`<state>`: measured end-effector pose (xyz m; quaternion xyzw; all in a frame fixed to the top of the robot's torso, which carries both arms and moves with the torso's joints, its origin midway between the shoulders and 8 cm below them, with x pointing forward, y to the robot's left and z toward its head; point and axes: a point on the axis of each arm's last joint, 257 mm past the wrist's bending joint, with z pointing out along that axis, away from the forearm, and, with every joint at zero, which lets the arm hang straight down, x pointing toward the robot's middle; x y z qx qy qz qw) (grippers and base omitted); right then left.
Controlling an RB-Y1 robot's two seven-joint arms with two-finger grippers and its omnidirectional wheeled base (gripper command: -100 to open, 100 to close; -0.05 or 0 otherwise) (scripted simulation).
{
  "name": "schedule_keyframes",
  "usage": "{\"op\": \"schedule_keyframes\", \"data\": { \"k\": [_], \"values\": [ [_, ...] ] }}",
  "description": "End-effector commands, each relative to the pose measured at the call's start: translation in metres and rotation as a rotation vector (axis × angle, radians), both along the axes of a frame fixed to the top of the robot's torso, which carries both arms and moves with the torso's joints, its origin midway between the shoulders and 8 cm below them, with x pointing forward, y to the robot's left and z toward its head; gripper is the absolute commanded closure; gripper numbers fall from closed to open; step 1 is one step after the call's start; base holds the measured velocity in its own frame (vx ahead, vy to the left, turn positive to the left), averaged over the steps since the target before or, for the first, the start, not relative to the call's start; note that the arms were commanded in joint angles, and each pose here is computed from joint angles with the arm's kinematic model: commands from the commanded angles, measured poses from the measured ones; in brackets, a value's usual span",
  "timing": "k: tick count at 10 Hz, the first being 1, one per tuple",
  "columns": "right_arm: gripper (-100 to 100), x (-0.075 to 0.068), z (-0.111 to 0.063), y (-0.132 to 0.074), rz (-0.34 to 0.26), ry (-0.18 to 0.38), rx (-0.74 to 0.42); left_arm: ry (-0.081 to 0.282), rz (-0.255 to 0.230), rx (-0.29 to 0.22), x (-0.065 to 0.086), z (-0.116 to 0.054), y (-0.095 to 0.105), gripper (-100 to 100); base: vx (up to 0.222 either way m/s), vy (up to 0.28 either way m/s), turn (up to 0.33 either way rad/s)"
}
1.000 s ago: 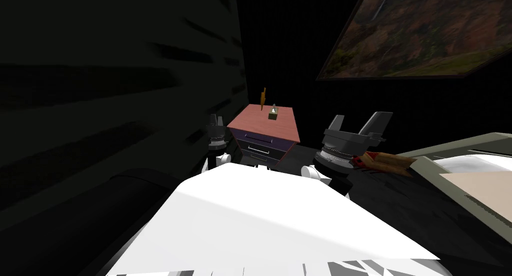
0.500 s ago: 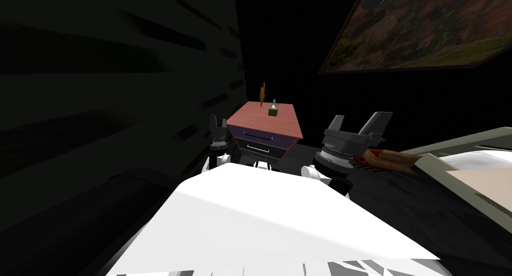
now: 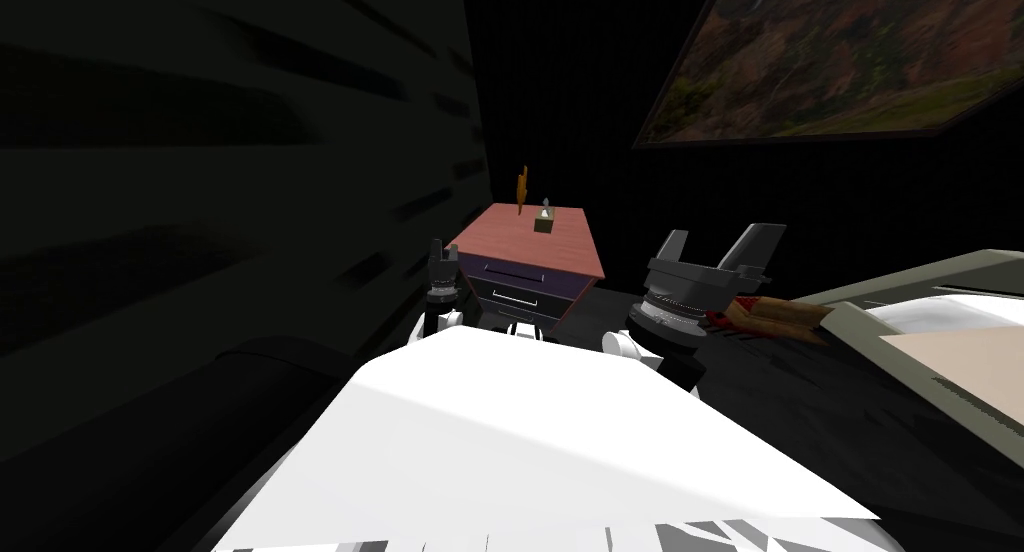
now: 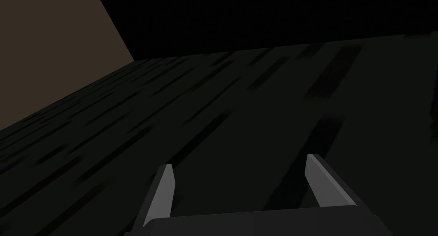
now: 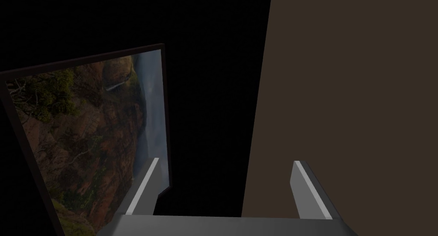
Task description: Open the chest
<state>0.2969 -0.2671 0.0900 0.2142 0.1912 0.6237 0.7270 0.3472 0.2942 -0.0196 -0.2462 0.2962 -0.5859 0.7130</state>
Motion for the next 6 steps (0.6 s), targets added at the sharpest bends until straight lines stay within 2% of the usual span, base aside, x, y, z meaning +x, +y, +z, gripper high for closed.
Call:
{"op": "schedule_keyframes", "data": {
  "k": [1, 4, 6],
  "values": [
    [0, 0.0, 0.0, 0.0, 0.0, 0.0, 0.0, 0.009, 0.0, 0.023, 0.001, -0.019, 0.0, -100, 0.027, 0.002, -0.052],
    [0, 0.0, 0.0, 0.0, 0.0, 0.0, 0.0, 0.015, 0.001, 0.049, 0.002, -0.042, -0.001, -100, 0.027, 0.004, -0.052],
    [0, 0.0, 0.0, 0.0, 0.0, 0.0, 0.0, 0.034, 0.004, 0.055, 0.004, -0.057, 0.001, -100, 0.015, 0.002, -0.023]
  ]
}}
